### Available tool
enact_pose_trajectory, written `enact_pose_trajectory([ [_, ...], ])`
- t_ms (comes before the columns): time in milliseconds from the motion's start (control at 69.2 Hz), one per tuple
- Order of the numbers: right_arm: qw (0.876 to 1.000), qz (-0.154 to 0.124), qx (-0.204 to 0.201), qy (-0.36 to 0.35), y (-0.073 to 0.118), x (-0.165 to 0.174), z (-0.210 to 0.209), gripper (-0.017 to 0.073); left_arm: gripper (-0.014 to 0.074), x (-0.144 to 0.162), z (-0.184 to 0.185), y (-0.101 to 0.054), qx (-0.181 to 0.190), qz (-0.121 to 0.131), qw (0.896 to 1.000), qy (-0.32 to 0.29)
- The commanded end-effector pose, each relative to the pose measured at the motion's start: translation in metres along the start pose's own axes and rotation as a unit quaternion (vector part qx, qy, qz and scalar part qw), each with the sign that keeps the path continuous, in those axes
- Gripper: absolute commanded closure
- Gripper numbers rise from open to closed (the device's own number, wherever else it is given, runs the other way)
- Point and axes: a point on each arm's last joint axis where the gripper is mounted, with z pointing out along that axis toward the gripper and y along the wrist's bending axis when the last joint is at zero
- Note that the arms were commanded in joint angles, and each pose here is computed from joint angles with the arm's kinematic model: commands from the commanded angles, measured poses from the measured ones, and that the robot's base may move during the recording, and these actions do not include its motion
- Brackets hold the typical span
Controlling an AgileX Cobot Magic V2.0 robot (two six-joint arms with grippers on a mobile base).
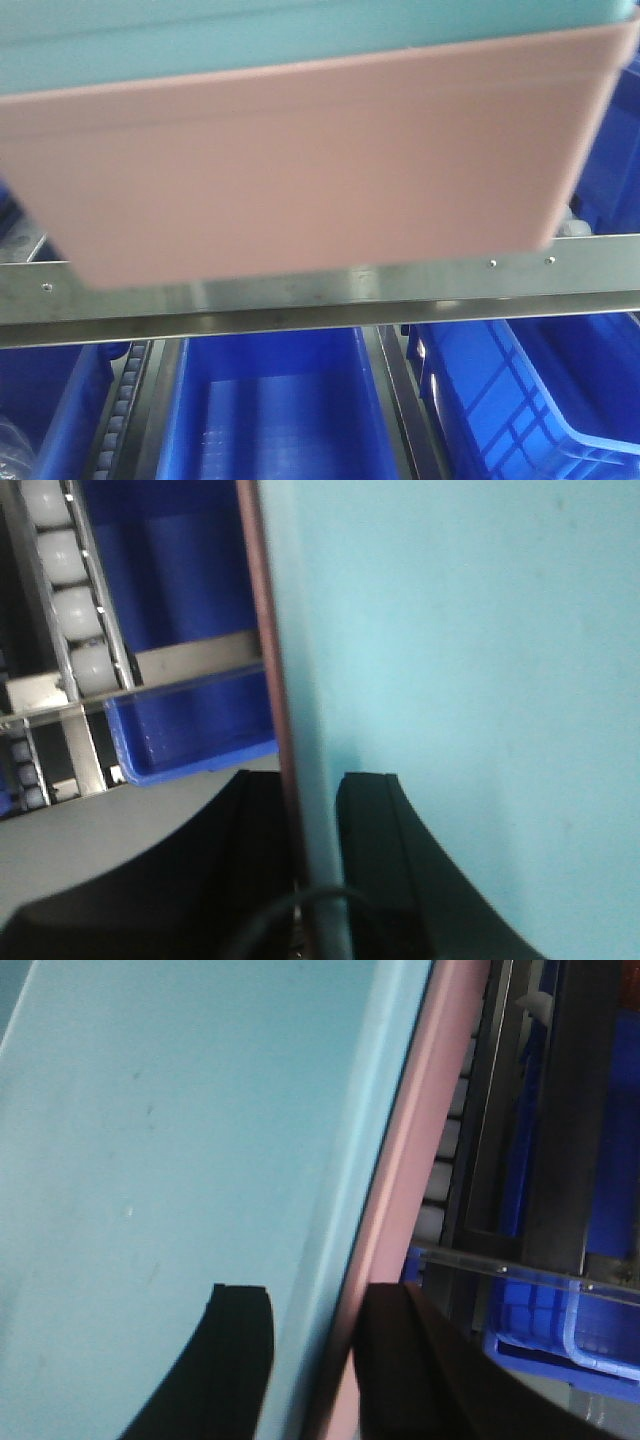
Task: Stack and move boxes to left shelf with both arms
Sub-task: 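Hold the stacked bins raised with both grippers as the base approaches the shelf, then lower the stacked bins with both grippers onto the shelf roller tracks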
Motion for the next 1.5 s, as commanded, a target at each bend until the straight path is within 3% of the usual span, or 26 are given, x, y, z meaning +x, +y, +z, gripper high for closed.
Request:
enact_pose_trajectory([
  [0,0.995,-0.022,-0.025,-0.094,0.008,-0.036,-0.015,0.0504,0.0596,-0.039,-0.02,-0.011,0.024,0.02,0.992,-0.12],
  [188,0.993,-0.036,-0.018,-0.11,0.011,-0.072,0.016,0.0504,0.0596,-0.069,-0.011,-0.004,0.013,0.013,0.986,-0.167],
  [318,0.99,-0.058,-0.019,-0.129,0.016,-0.094,0.043,0.0504,0.0596,-0.084,0.001,0.012,0.001,0.0,0.977,-0.214],
  [593,0.987,-0.062,-0.021,-0.148,0.018,-0.109,0.122,0.0504,0.0596,-0.104,0.037,0.042,-0.019,-0.014,0.957,-0.288],
  [752,0.986,-0.08,-0.009,-0.145,0.013,-0.1,0.158,0.0504,0.0596,-0.105,0.069,0.048,-0.024,-0.003,0.955,-0.297],
  [998,0.981,-0.121,0.008,-0.154,0.009,-0.095,0.181,0.0504,0.0596,-0.101,0.111,0.057,-0.025,-0.003,0.955,-0.296],
  [1186,0.981,-0.119,0.014,-0.152,0.003,-0.095,0.182,0.05,0.0587,-0.097,0.123,0.063,-0.031,-0.006,0.959,-0.282],
  [1273,0.982,-0.117,0.018,-0.148,0.0,-0.095,0.182,0.0442,0.0523,-0.098,0.122,0.068,-0.039,-0.001,0.959,-0.282],
  [1489,0.982,-0.114,0.023,-0.148,-0.006,-0.096,0.182,0.0083,0.0115,-0.099,0.121,0.076,-0.047,-0.003,0.958,-0.283],
])
